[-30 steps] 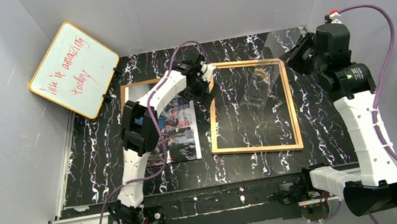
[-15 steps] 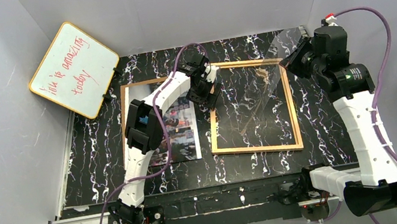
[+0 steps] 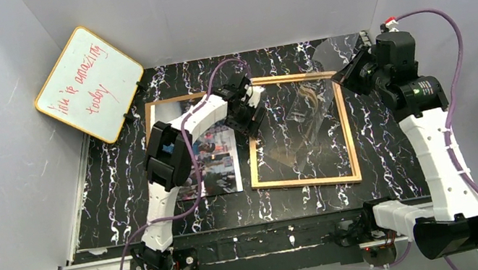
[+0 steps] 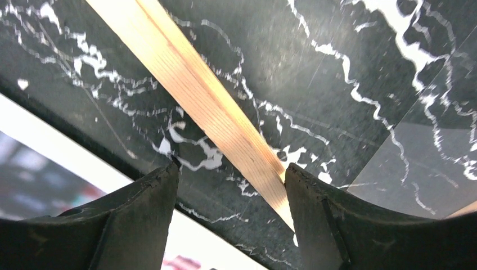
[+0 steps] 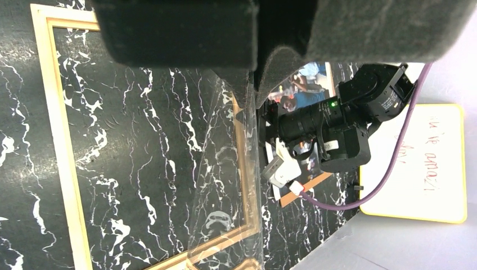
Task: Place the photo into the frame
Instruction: Move the photo frame to the center of the board.
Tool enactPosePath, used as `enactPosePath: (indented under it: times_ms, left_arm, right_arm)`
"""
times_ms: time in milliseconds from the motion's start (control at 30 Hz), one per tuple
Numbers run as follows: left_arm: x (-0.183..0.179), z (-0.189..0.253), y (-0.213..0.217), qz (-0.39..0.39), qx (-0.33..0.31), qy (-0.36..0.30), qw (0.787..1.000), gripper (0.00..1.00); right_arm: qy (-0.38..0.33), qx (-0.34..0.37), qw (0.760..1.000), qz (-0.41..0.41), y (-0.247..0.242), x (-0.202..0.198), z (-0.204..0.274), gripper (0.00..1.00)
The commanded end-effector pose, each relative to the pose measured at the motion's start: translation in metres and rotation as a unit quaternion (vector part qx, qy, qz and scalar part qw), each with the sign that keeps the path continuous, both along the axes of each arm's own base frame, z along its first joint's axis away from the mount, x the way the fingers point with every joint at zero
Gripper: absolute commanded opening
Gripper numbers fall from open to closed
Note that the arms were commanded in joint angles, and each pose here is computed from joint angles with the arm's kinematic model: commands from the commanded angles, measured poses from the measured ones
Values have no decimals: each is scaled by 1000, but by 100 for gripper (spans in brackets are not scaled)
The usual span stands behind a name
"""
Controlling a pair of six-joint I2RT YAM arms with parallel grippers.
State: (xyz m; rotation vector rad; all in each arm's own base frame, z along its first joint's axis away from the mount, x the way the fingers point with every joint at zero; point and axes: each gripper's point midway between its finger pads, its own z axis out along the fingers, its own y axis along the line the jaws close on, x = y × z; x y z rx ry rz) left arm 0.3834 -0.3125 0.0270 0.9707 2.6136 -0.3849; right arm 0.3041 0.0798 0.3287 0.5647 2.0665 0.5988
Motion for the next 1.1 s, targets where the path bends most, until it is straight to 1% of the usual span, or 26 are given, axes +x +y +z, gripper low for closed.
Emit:
enactPosePath:
  times_ms: [0, 233, 500, 533, 600, 667, 767, 933, 1000, 1067]
  left_arm:
    - [-23, -7, 43, -11, 76, 7, 997, 67]
    - [-37, -5, 65, -14, 93, -4, 996, 68]
    - [-27, 2, 82, 5, 98, -16, 995, 70]
    - [-26, 4, 84, 9, 96, -16, 995, 71]
    - [-24, 11, 80, 11, 81, -18, 996, 76]
    - [-22, 27, 71, 12, 56, -24, 998, 85]
    - [-15, 63, 56, 10, 10, -39, 999, 98]
    - [-7, 143, 43, -3, -73, -72, 995, 98]
    - [1, 168, 50, 8, -93, -90, 992, 98]
    - [16, 186, 67, 39, -105, -103, 988, 98]
  right_arm:
    - [-30, 14, 999, 31, 12, 7, 10, 1]
    - [-26, 16, 998, 63, 21, 9, 7, 1]
    - [-29, 25, 993, 108, 34, 9, 17, 1]
    - [-29, 27, 992, 116, 37, 9, 19, 1]
    - [-33, 30, 991, 128, 40, 11, 25, 1]
    - [-35, 35, 988, 144, 46, 13, 29, 1]
    - [-40, 43, 984, 168, 53, 14, 39, 1]
    - [-44, 69, 972, 219, 70, 16, 57, 1]
    - [-48, 82, 968, 233, 76, 17, 64, 1]
    - [-55, 104, 960, 255, 84, 17, 73, 1]
